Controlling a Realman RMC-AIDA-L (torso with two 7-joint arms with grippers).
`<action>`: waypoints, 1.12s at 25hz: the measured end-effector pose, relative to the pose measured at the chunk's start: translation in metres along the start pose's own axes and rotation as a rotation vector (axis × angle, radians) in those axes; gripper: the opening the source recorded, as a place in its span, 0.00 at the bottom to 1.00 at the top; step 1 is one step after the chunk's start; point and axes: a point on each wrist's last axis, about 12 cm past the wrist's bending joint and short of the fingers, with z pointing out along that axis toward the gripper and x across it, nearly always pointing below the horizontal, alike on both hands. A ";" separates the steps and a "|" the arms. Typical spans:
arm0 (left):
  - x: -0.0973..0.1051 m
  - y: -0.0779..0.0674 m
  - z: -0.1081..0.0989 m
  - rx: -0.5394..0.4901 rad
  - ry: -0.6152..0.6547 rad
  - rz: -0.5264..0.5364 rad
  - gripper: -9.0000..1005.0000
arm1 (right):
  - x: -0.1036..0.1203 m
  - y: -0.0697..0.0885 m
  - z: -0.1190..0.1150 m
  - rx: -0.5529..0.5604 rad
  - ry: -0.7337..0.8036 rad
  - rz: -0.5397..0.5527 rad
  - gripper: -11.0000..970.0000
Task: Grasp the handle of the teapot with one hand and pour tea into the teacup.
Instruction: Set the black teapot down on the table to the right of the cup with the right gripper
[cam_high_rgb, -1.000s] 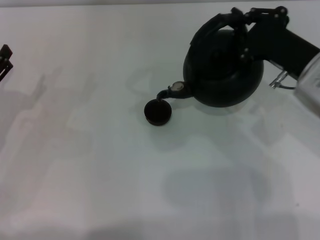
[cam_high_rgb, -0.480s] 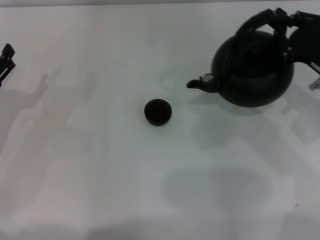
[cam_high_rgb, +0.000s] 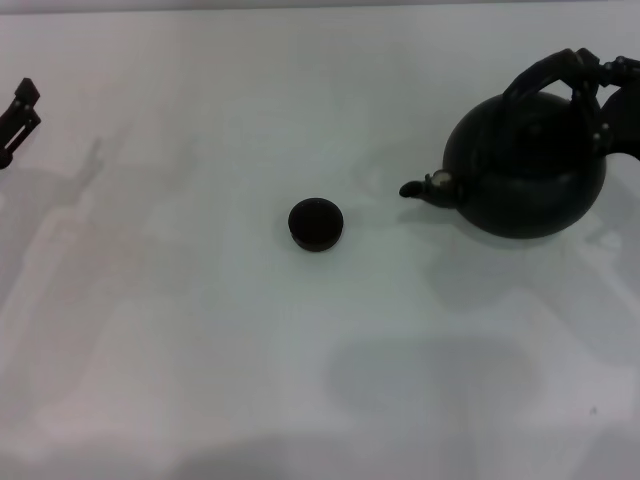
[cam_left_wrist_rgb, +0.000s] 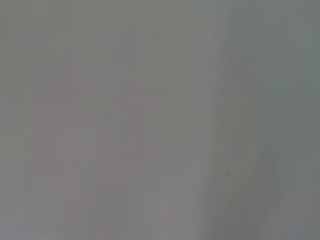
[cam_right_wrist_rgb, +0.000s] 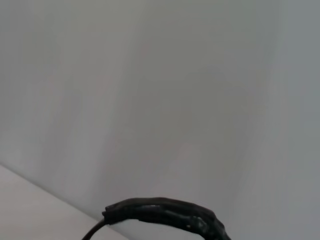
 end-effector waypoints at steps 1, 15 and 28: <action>0.000 0.000 0.001 0.000 0.001 0.000 0.87 | 0.001 0.000 0.000 -0.004 0.001 -0.005 0.12; -0.001 0.000 0.003 0.001 0.006 0.003 0.87 | 0.005 0.007 0.001 -0.059 0.022 -0.047 0.12; -0.001 0.000 0.004 0.001 0.006 0.003 0.87 | 0.013 0.012 0.000 -0.078 0.048 -0.141 0.12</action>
